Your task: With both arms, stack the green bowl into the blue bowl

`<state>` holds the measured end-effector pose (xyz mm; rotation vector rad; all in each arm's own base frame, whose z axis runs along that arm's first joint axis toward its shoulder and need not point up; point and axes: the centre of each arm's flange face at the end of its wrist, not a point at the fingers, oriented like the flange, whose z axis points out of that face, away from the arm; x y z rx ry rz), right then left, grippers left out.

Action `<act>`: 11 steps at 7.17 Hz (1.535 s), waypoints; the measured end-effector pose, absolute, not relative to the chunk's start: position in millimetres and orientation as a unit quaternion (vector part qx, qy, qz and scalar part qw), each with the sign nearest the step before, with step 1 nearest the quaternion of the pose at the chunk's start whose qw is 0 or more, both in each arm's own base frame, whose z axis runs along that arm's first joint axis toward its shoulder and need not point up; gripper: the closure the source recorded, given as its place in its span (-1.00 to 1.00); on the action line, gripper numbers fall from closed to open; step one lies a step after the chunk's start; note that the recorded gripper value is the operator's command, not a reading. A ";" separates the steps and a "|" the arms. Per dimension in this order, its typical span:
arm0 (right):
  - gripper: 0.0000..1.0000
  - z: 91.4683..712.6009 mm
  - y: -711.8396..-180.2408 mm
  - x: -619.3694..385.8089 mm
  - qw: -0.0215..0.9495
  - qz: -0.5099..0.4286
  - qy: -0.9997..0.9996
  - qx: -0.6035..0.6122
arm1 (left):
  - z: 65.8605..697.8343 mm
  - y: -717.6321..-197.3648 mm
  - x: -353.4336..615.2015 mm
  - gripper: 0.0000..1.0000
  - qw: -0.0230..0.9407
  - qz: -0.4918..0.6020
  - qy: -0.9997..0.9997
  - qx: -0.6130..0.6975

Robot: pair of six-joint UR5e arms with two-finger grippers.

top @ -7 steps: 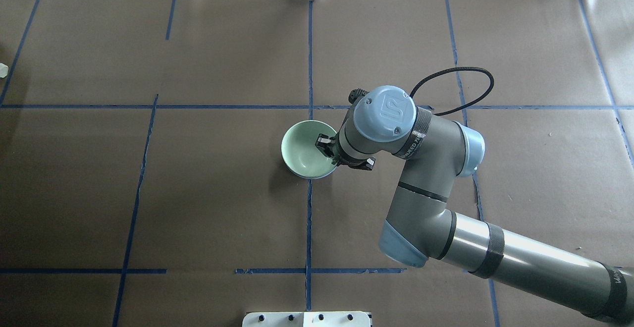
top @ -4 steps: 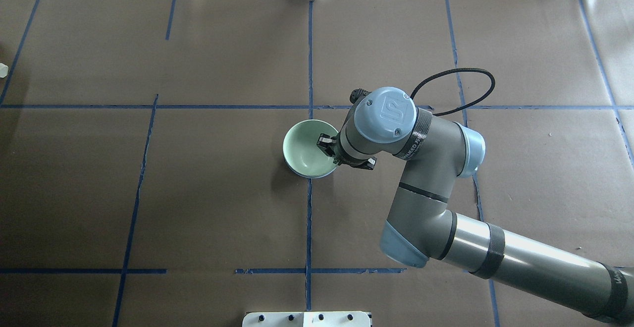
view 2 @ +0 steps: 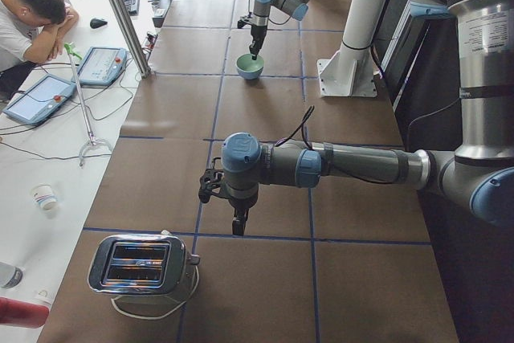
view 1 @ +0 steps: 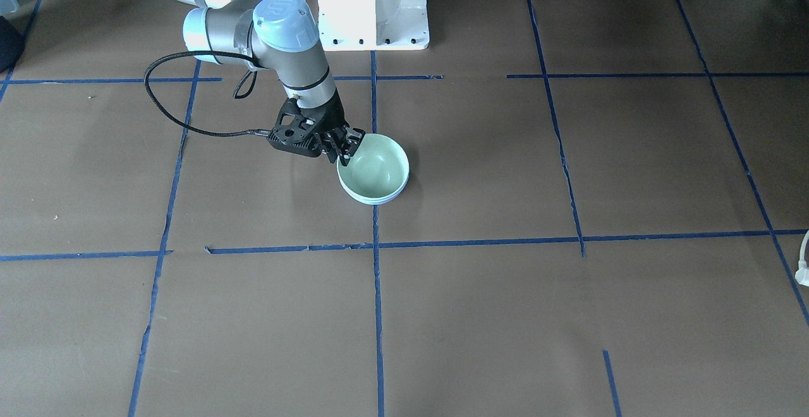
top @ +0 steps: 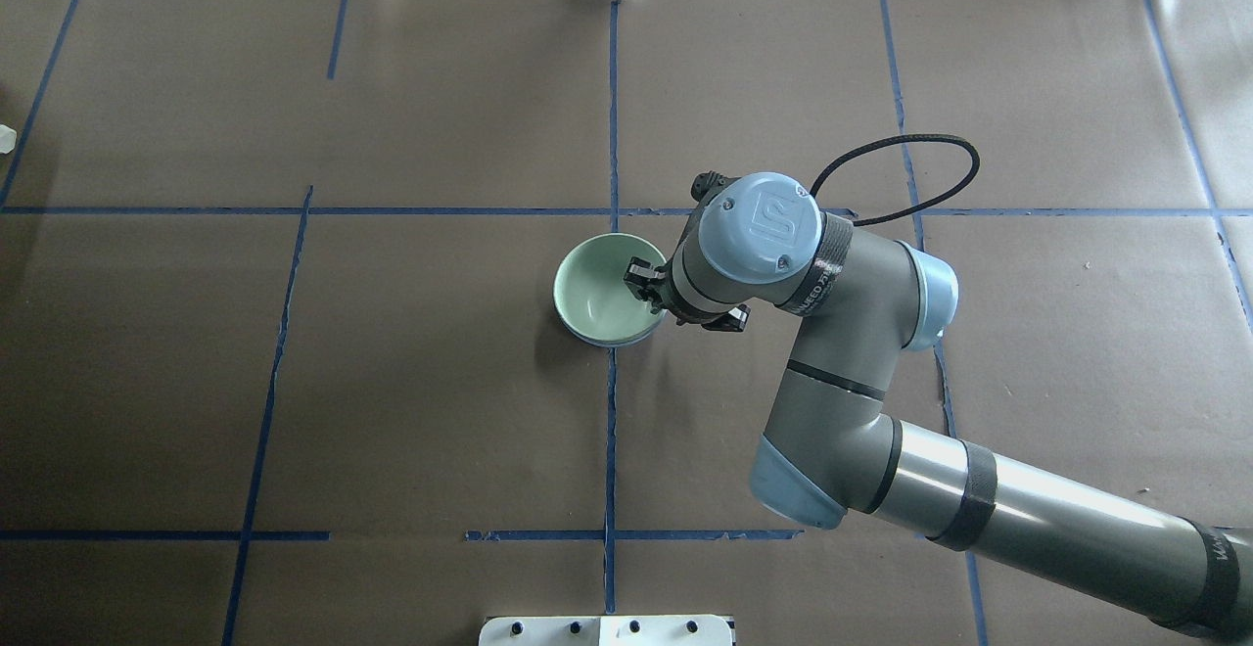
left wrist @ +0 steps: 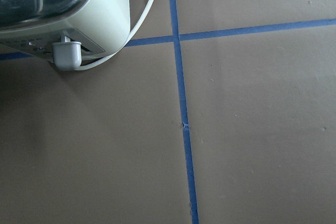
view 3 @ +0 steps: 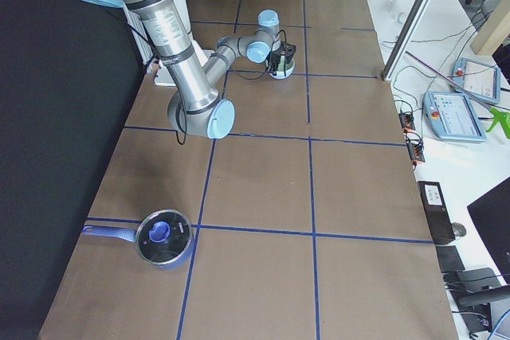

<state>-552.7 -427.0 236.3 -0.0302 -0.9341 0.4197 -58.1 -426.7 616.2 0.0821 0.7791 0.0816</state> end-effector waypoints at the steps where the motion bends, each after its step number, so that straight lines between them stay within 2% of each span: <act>1: -1.00 234.6 -430.8 -549.3 0.872 0.197 -0.448 -0.012 | 616.5 -427.2 -57.9 -1.00 0.923 0.040 0.380 0.040; 4: -1.00 240.0 -492.5 -480.2 0.890 0.148 -0.431 -0.024 | 620.0 -428.1 -57.6 -1.00 0.924 0.035 0.380 0.035; 6: -1.00 273.6 -550.8 -376.2 0.922 0.063 -0.383 -0.011 | 619.0 -430.6 -56.5 -1.00 0.925 0.014 0.380 0.024; 8: -1.00 356.4 -580.2 -234.5 0.929 -0.037 -0.368 0.007 | 620.1 -430.7 -54.8 -1.00 0.921 0.007 0.390 0.017; 9: -1.00 409.8 -578.7 -164.1 0.926 -0.077 -0.368 0.014 | 618.7 -431.0 -54.1 -1.00 0.919 0.009 0.394 0.019; 11: -1.00 519.7 -539.7 -44.0 0.925 -0.115 -0.361 0.015 | 611.2 -433.0 -53.7 -1.00 0.917 0.018 0.396 0.035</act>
